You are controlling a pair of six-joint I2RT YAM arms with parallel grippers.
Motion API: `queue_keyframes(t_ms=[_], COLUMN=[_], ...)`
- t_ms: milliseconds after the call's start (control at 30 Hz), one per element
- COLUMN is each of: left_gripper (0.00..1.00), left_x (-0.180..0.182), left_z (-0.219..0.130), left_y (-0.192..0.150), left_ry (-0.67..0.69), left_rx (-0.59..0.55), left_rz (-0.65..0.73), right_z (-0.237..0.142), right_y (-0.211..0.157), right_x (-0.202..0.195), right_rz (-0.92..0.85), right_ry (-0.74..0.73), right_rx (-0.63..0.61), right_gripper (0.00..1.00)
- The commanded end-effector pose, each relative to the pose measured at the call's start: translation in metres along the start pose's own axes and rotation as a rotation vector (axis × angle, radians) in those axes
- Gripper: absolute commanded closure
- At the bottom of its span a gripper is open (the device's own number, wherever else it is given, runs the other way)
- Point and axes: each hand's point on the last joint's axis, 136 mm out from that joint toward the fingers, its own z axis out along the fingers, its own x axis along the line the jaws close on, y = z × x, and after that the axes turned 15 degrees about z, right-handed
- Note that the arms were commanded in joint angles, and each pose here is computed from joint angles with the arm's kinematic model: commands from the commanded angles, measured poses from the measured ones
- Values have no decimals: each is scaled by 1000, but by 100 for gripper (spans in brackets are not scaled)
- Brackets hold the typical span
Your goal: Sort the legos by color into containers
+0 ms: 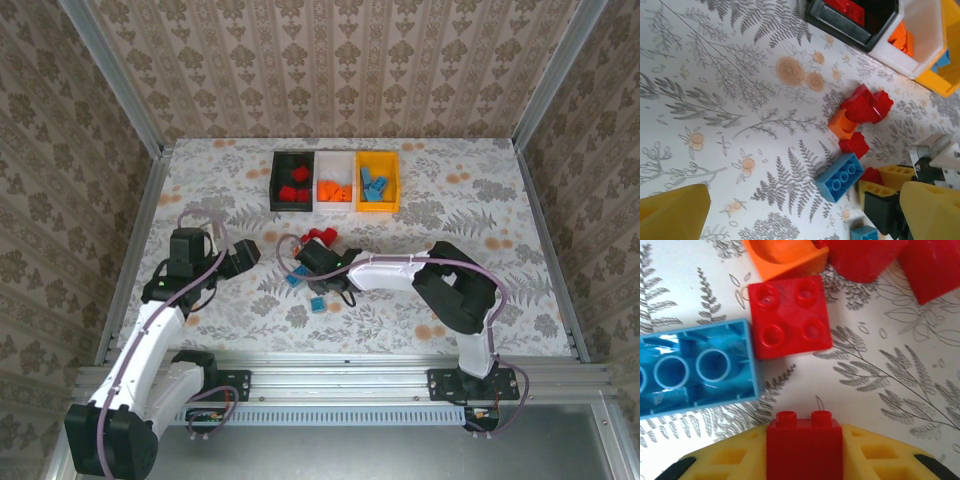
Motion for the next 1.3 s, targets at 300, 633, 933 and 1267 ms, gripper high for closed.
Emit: queue_keyframes(t_ms=[300, 633, 933, 1267], left_gripper=[0, 0, 0, 0], left_x=[-9, 12, 15, 6], left_z=[-2, 12, 17, 13], left_y=[-57, -75, -77, -55], left_ry=[-137, -65, -71, -99], left_rx=[69, 77, 58, 11], left_rz=[-194, -263, -307, -269], right_z=[-70, -31, 31, 49], right_y=[65, 178, 270, 286], right_x=[-10, 15, 0, -5], right_rz=[66, 118, 112, 52], right_ry=[-41, 28, 6, 38], right_rx=[-200, -307, -340, -345], right_gripper=[65, 65, 63, 34])
